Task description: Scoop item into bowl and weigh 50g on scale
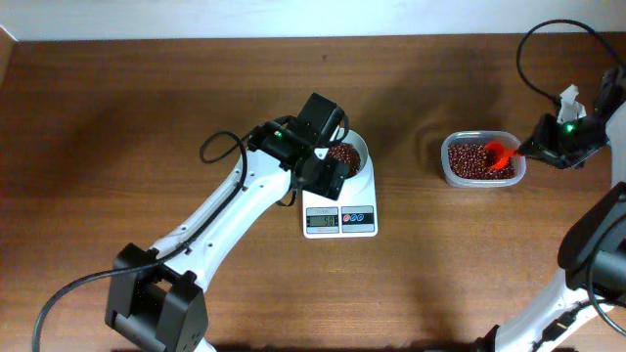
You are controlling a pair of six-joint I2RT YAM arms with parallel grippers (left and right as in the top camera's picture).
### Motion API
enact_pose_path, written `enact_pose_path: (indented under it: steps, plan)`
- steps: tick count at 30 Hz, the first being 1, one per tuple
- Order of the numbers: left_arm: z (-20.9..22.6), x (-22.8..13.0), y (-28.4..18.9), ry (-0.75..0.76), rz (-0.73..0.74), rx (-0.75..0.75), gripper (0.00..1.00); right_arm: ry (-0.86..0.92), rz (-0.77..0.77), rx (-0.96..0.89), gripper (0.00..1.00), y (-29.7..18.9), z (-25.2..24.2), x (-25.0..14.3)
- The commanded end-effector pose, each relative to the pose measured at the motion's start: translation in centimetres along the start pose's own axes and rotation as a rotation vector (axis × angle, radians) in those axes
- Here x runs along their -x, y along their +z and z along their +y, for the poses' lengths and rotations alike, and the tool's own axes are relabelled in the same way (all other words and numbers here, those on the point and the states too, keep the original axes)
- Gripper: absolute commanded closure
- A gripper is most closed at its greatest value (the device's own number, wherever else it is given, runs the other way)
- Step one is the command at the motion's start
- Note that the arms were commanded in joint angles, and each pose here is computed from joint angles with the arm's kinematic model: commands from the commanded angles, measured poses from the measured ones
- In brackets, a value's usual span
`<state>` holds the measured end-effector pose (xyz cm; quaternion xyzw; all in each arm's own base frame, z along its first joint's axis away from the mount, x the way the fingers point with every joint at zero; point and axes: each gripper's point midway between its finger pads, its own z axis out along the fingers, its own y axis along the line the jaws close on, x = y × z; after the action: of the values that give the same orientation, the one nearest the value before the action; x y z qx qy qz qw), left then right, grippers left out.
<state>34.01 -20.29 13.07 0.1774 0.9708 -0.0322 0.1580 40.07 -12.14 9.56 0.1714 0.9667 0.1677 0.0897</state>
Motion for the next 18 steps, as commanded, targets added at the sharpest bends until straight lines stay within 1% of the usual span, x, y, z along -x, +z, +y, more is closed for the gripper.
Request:
enact_pose_path:
  steps: [1,3,5,6,8,11,14,18]
  plan:
    - [0.1,0.1,0.2,0.006,-0.002,0.010,0.01,0.001,0.009,0.049,0.92,0.1,1.1,-0.2]
    - [0.1,0.1,0.2,0.006,-0.002,0.010,0.01,-0.011,-0.002,0.054,0.93,-0.7,1.7,-0.3]
    - [0.1,0.2,0.2,0.006,-0.003,0.010,0.01,-0.045,-0.042,0.053,0.96,-2.4,3.1,-0.2]
    - [0.1,0.1,0.2,0.006,-0.002,0.010,0.01,-0.058,-0.056,0.049,0.96,-3.0,3.5,-0.3]
    - [0.1,0.1,0.2,0.006,-0.002,0.010,0.01,-0.094,-0.079,-0.005,0.96,-4.3,4.2,-0.5]
    - [-0.5,0.0,0.1,0.006,0.005,-0.027,0.01,-0.145,-0.060,-0.114,0.96,-5.0,5.1,-1.8]
    - [-0.8,-0.1,0.1,0.007,0.009,-0.042,0.01,-0.167,-0.025,-0.232,0.96,-4.5,5.6,-2.7]
    - [-1.1,-1.4,0.1,0.007,0.066,-0.065,0.01,-0.217,-0.056,-0.519,0.96,-4.5,6.3,-2.7]
